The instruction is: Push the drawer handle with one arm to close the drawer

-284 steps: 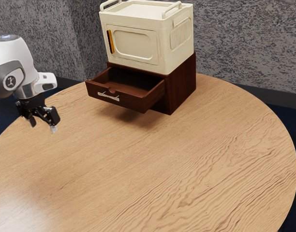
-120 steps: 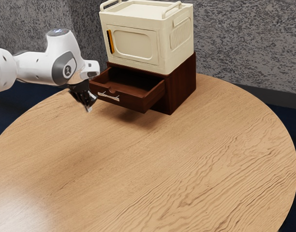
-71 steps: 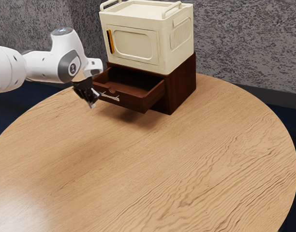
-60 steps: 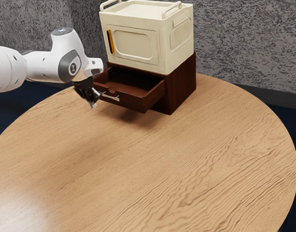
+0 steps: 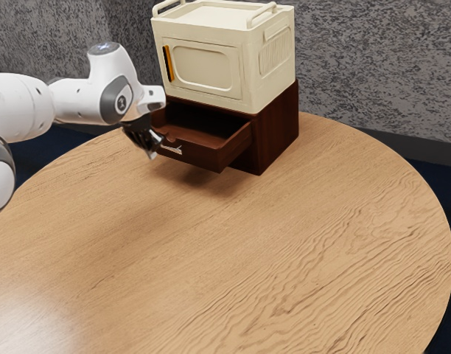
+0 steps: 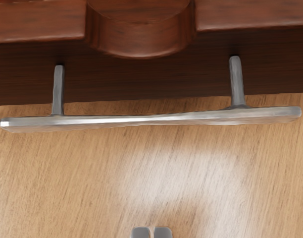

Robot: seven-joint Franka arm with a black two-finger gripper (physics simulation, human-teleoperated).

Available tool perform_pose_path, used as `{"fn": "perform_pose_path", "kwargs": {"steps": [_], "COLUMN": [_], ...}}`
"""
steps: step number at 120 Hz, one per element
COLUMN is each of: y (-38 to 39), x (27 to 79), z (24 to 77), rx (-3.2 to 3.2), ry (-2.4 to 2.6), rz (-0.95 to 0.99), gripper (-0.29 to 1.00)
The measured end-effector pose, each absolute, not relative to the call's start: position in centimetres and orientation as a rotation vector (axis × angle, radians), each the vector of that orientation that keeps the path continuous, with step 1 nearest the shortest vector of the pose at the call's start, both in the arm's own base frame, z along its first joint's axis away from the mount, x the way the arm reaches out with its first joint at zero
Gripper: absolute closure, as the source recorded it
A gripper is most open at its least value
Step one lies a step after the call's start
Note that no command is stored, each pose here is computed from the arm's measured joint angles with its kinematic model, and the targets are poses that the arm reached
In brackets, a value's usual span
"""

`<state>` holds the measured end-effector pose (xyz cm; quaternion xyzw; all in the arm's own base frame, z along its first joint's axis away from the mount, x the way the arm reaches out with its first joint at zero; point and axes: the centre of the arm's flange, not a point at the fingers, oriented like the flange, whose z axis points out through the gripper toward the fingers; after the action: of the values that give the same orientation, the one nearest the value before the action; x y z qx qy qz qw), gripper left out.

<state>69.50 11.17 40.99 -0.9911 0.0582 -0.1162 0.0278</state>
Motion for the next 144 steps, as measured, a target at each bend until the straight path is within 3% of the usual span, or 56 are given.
{"fn": "perform_pose_path", "kwargs": {"steps": [144], "y": [10.6], "x": [75.8], "z": [39.3], "rx": [-3.053], "ry": [0.245], "rz": [-0.493], "gripper": [0.78]}}
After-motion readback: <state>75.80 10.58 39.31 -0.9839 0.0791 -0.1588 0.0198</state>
